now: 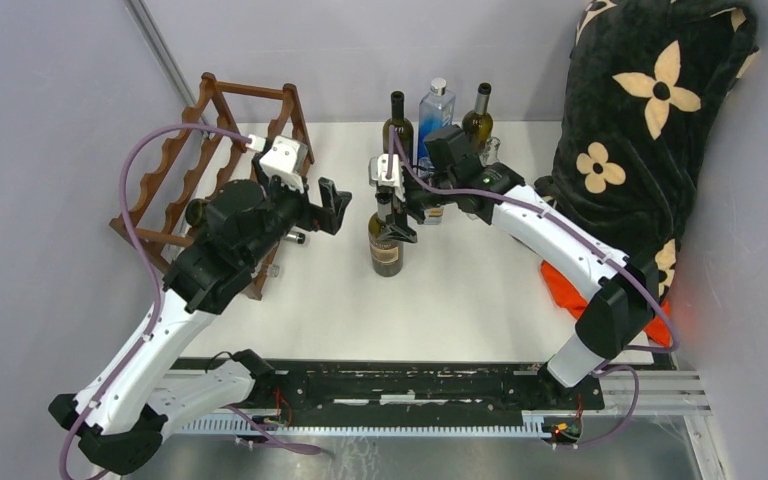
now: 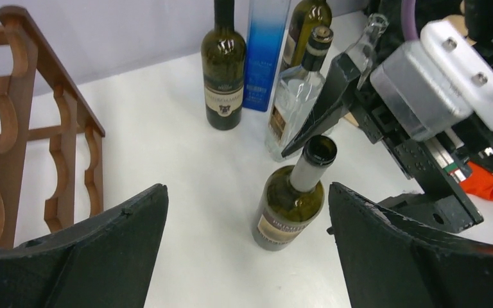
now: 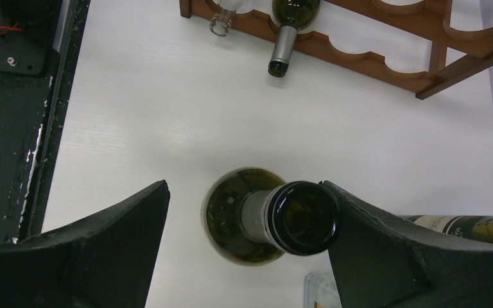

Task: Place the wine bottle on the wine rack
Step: Pick up the wine bottle from the center of the board.

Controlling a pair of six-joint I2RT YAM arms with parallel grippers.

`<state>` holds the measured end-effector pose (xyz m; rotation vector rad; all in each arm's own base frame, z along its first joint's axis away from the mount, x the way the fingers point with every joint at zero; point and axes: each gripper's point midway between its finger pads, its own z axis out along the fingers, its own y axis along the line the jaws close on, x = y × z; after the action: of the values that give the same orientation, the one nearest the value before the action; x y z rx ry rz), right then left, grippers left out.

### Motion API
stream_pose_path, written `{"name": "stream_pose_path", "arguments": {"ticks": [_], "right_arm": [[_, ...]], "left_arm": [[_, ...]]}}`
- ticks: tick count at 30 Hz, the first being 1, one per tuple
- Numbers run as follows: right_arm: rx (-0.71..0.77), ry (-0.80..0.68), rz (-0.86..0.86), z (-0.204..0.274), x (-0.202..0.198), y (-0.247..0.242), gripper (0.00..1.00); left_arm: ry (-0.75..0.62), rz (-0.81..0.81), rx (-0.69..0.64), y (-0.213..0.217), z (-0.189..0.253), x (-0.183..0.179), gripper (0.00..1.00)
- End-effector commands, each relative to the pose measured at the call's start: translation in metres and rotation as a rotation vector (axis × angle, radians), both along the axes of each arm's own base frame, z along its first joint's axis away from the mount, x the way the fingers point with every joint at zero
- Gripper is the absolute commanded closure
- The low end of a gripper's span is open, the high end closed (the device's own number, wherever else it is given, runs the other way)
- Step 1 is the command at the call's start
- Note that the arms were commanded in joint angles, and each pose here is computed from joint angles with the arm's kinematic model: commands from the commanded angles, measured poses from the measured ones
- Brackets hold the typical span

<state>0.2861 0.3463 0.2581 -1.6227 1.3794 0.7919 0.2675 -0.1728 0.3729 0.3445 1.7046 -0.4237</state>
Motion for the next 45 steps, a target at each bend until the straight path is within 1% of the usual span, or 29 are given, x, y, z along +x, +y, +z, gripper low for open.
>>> {"name": "stream_pose_path", "arguments": {"ticks": [1,3,4,6,9,11,14,16,19,22,26,29,32,35,38,41,45], "right_arm": [[0.063,-0.046,-0.055,0.020,0.015,0.014,0.12],[0.066,-0.049,-0.070,0.018,0.018,0.016,0.19],[0.064,-0.049,-0.080,0.017,0.021,0.016,0.25],[0.060,-0.046,-0.094,0.014,0.024,0.017,0.42],[0.059,-0.040,-0.101,0.014,0.023,0.015,0.68],[0.066,-0.048,-0.106,0.018,0.022,0.013,0.80],[0.077,-0.055,-0.125,0.026,0.018,0.005,0.94],[0.124,-0.021,-0.142,0.040,0.016,-0.003,1.00],[0.266,0.123,-0.151,0.066,0.004,-0.018,1.00],[0.367,0.228,-0.172,0.080,-0.008,-0.035,1.00],[0.448,0.290,-0.224,0.091,-0.015,-0.061,1.00],[0.513,0.279,-0.253,0.100,-0.015,-0.079,1.00],[0.555,0.310,-0.263,0.102,-0.017,-0.093,1.00],[0.582,0.312,-0.272,0.103,-0.021,-0.101,1.00],[0.609,0.305,-0.293,0.108,-0.019,-0.110,1.00],[0.639,0.307,-0.310,0.115,-0.014,-0.118,1.00],[0.683,0.344,-0.302,0.124,-0.015,-0.124,1.00]], "left_arm": [[-0.033,0.047,-0.066,0.011,0.007,-0.004,0.00],[-0.025,0.046,-0.071,0.011,0.000,-0.006,0.00],[-0.019,0.045,-0.072,0.011,-0.004,-0.007,0.00],[-0.009,0.045,-0.082,0.010,-0.011,-0.007,0.00],[0.003,0.007,-0.061,0.004,-0.026,-0.009,0.00],[0.001,-0.043,-0.047,-0.004,-0.034,-0.011,0.00],[-0.020,-0.179,-0.031,-0.024,-0.043,-0.019,0.00],[-0.033,-0.272,-0.033,-0.039,-0.049,-0.026,0.00],[-0.062,-0.400,-0.033,-0.058,-0.063,-0.033,0.00],[-0.110,-0.517,-0.023,-0.075,-0.077,-0.040,0.00],[-0.174,-0.675,-0.022,-0.098,-0.091,-0.049,0.00],[-0.148,-0.774,-0.042,-0.116,-0.102,-0.051,0.00],[-0.124,-0.811,-0.050,-0.128,-0.115,-0.046,0.00],[-0.109,-0.811,-0.090,-0.137,-0.124,-0.038,0.00],[-0.089,-0.822,-0.097,-0.146,-0.135,-0.035,0.00],[-0.076,-0.848,-0.103,-0.156,-0.145,-0.038,0.00],[-0.045,-0.867,-0.091,-0.165,-0.165,-0.039,0.00]]}}
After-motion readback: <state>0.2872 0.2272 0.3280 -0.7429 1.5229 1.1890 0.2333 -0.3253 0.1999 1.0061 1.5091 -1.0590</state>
